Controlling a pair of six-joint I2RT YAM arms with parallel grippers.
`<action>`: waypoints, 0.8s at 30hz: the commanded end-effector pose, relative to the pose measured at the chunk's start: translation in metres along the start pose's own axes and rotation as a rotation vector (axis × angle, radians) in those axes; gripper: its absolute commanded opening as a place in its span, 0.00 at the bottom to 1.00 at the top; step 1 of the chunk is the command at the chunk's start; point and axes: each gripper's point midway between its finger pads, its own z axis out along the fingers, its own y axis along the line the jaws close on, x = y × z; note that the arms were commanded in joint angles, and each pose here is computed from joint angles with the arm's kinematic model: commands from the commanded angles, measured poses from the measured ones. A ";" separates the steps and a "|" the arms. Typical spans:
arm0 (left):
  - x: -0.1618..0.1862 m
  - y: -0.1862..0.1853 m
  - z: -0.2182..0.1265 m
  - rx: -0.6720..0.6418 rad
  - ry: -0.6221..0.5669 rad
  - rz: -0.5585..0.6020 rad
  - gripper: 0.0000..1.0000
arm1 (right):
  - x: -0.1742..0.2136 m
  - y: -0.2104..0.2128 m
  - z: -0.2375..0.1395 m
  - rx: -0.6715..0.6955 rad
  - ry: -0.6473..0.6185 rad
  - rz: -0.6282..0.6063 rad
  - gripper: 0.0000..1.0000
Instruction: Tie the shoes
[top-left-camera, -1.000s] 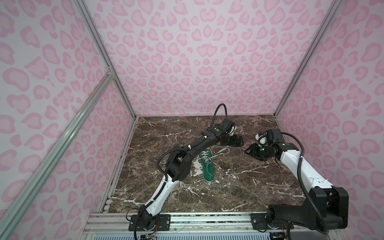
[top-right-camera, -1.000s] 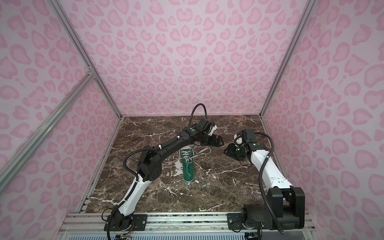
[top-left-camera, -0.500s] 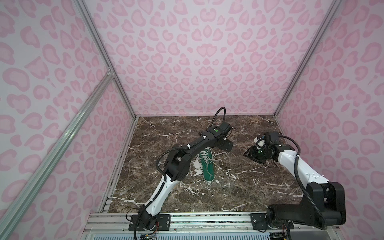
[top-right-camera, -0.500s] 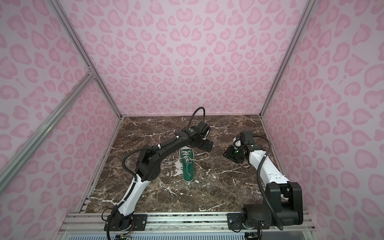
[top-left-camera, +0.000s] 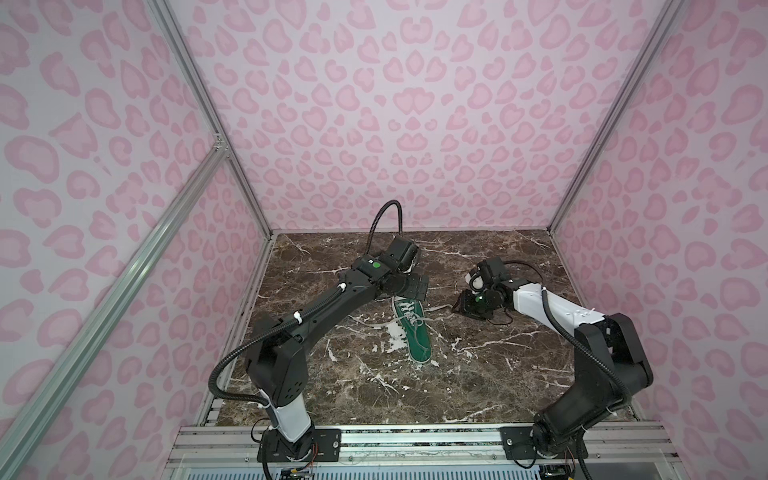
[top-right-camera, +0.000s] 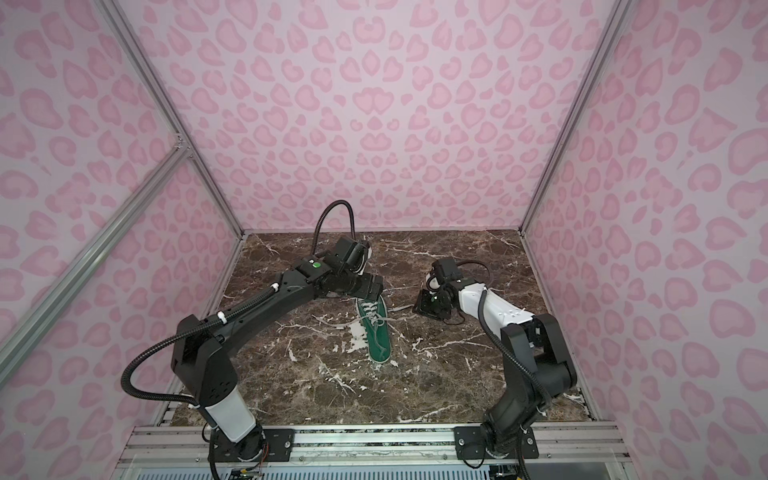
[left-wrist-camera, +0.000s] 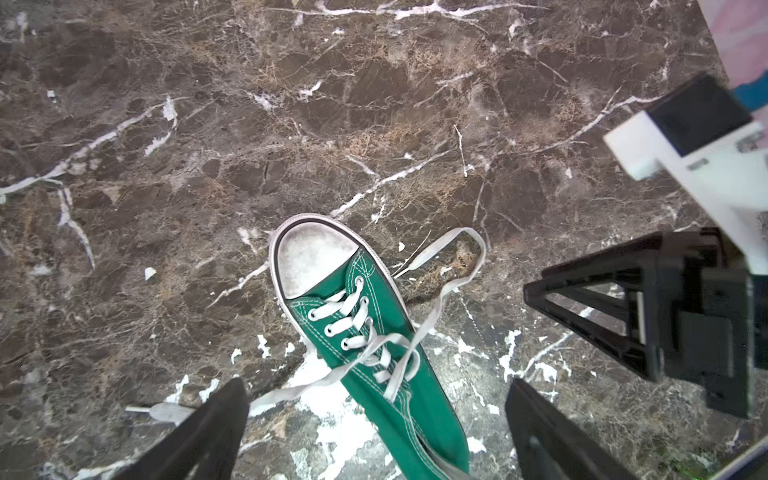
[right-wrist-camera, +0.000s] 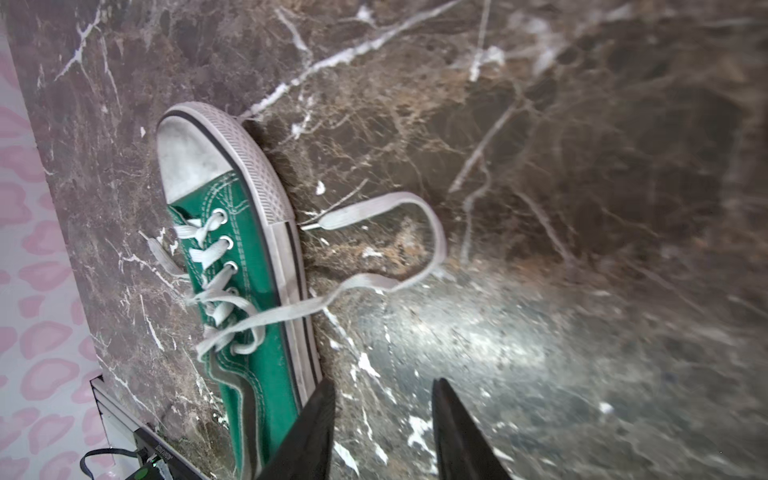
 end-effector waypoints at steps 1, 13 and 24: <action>0.013 0.017 -0.002 -0.032 0.020 -0.025 0.99 | 0.005 0.006 0.011 0.024 0.024 -0.012 0.41; 0.034 0.018 0.032 0.272 0.060 -0.247 0.99 | 0.008 0.013 0.049 0.029 0.076 -0.069 0.41; 0.032 0.028 0.076 0.211 0.126 -0.222 1.00 | -0.009 0.030 0.070 -0.053 0.085 -0.064 0.42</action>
